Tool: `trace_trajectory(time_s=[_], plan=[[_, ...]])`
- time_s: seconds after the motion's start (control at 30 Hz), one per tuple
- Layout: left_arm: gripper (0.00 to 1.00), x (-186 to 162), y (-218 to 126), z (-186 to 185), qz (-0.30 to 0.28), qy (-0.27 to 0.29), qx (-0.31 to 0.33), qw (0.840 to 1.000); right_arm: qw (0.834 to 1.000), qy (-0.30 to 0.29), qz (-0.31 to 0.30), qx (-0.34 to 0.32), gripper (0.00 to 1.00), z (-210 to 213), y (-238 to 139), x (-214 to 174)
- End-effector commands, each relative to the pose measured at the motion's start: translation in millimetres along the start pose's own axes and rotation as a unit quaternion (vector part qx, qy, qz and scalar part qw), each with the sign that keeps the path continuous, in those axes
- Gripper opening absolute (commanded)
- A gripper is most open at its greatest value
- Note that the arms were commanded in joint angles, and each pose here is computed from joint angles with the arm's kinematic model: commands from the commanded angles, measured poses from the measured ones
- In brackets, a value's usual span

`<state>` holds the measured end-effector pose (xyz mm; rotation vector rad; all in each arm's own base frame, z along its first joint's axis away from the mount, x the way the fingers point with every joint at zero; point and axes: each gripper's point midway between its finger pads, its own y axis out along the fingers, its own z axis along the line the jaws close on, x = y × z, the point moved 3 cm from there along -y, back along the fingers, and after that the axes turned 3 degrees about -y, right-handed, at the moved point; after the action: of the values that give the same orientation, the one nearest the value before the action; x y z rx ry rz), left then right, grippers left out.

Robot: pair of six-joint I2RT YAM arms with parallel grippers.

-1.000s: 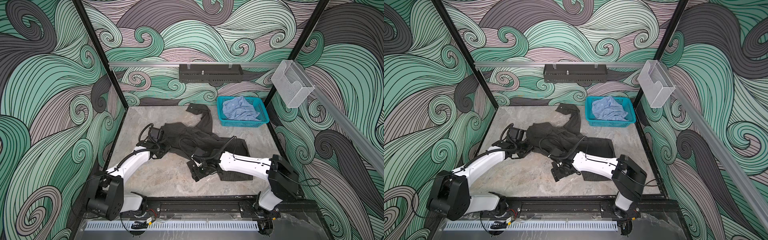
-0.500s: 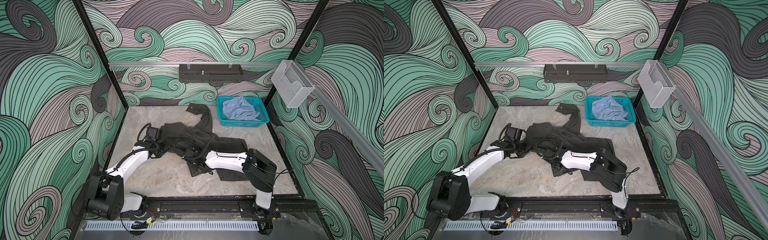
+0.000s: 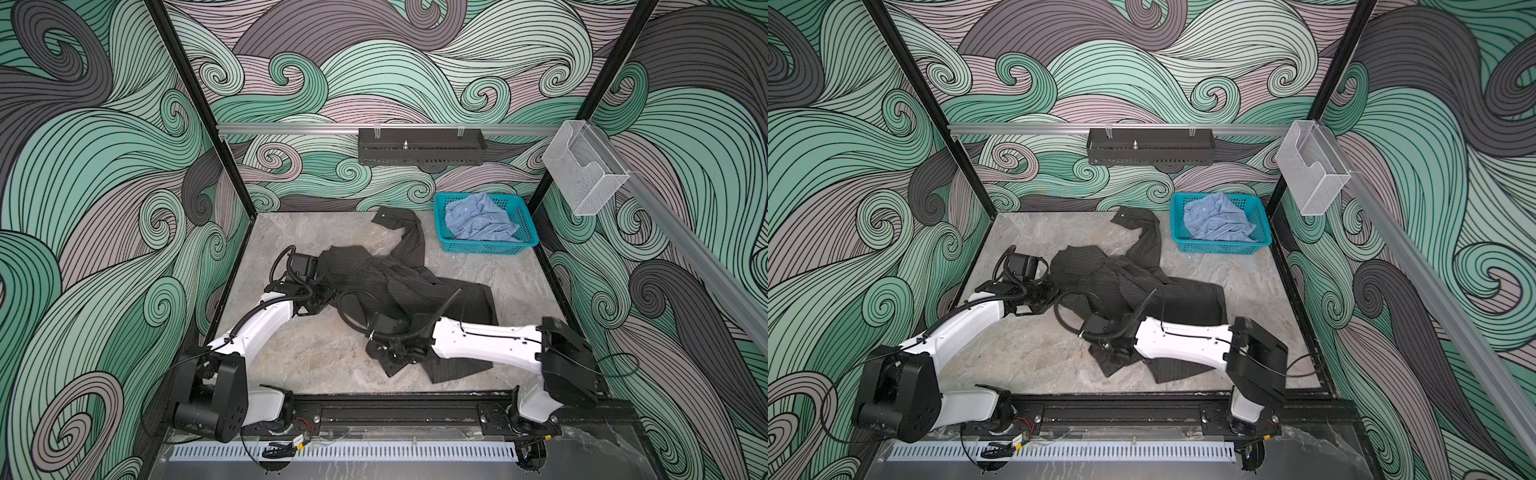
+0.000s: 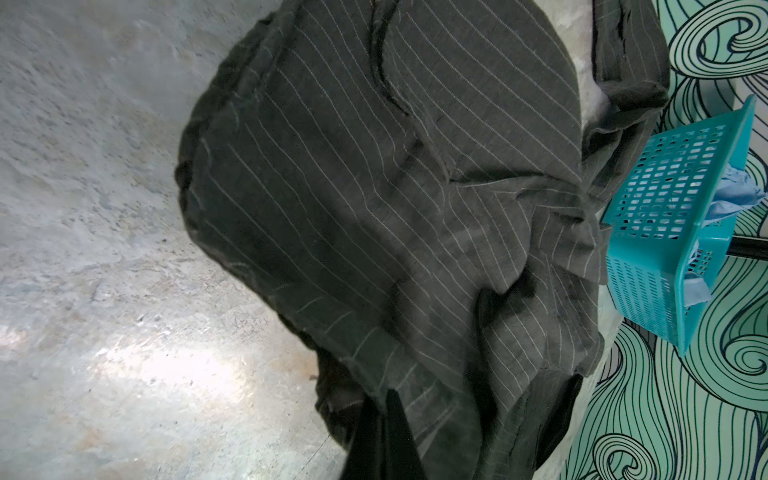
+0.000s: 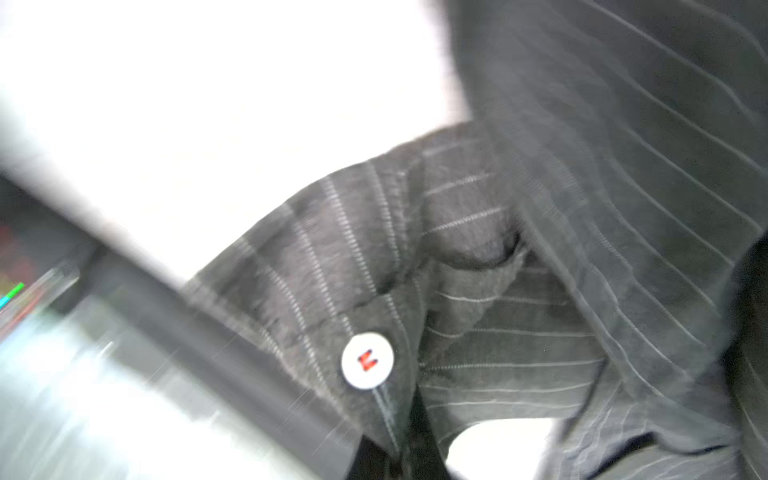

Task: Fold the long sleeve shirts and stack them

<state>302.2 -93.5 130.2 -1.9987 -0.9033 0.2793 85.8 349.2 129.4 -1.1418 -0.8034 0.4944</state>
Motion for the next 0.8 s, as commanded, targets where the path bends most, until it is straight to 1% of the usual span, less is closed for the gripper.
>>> trace_trajectory(time_s=[0.0,0.07,0.1,0.13,0.17,0.2,0.27,0.33,0.37,0.43,0.47,0.5,0.53,0.57,0.6,0.63,0.67,0.7,0.77], plan=[[0.0,6,-14,-5,-0.005,0.007,-0.014,1.0,0.982,-0.141,0.021,0.121,0.0,79,-24,-24],[0.0,8,-17,-2,-0.006,0.003,-0.013,1.0,0.971,-0.184,0.027,0.149,0.0,107,-27,-33],[0.0,10,-20,-1,-0.009,0.001,-0.014,1.0,0.967,-0.2,0.031,0.154,0.0,115,-26,-37],[0.0,11,-23,1,-0.01,-0.001,-0.014,1.0,0.967,-0.206,0.034,0.15,0.02,117,-23,-38],[0.0,13,-26,2,-0.013,-0.001,-0.015,1.0,0.968,-0.204,0.037,0.14,0.22,115,-18,-39],[0.0,14,-28,4,-0.016,-0.003,-0.016,1.0,0.971,-0.2,0.038,0.127,0.38,110,-15,-39],[0.0,15,-32,7,-0.019,-0.004,-0.015,1.0,0.978,-0.187,0.022,0.091,0.59,97,-16,-34],[0.0,16,-35,10,-0.021,-0.005,-0.013,1.0,0.987,-0.148,-0.002,0.059,0.7,75,-23,-27],[0.0,16,-36,11,-0.021,-0.006,-0.013,1.0,0.993,-0.112,-0.016,0.038,0.74,57,-29,-22],[0.0,16,-36,14,-0.02,-0.007,-0.011,1.0,0.998,-0.031,-0.049,-0.003,0.79,19,-42,-19],[0.0,15,-36,15,-0.019,-0.007,-0.009,1.0,0.997,0.02,-0.065,-0.024,0.8,-3,-49,-21],[0.0,15,-36,16,-0.018,-0.008,-0.009,1.0,0.993,0.081,-0.079,-0.036,0.8,-27,-55,-26],[0.0,14,-37,17,-0.018,-0.008,-0.009,1.0,0.985,0.138,-0.091,-0.044,0.79,-45,-61,-33],[0.0,14,-37,18,-0.017,-0.009,-0.008,1.0,0.971,0.211,-0.098,-0.059,0.78,-69,-63,-48],[0.0,13,-37,19,-0.017,-0.009,-0.006,1.0,0.952,0.283,-0.102,-0.064,0.77,-89,-64,-66],[0.0,13,-37,20,-0.016,-0.009,-0.005,1.0,0.932,0.34,-0.104,-0.068,0.75,-104,-64,-83],[0.0,13,-38,21,-0.017,-0.009,-0.004,1.0,0.906,0.403,-0.108,-0.075,0.73,-118,-64,-105],[0.0,13,-39,22,-0.017,-0.008,-0.002,1.0,0.884,0.448,-0.113,-0.073,0.71,-126,-64,-122],[0.0,13,-40,24,-0.018,-0.006,0.001,1.0,0.849,0.512,-0.109,-0.075,0.67,-137,-60,-153]])
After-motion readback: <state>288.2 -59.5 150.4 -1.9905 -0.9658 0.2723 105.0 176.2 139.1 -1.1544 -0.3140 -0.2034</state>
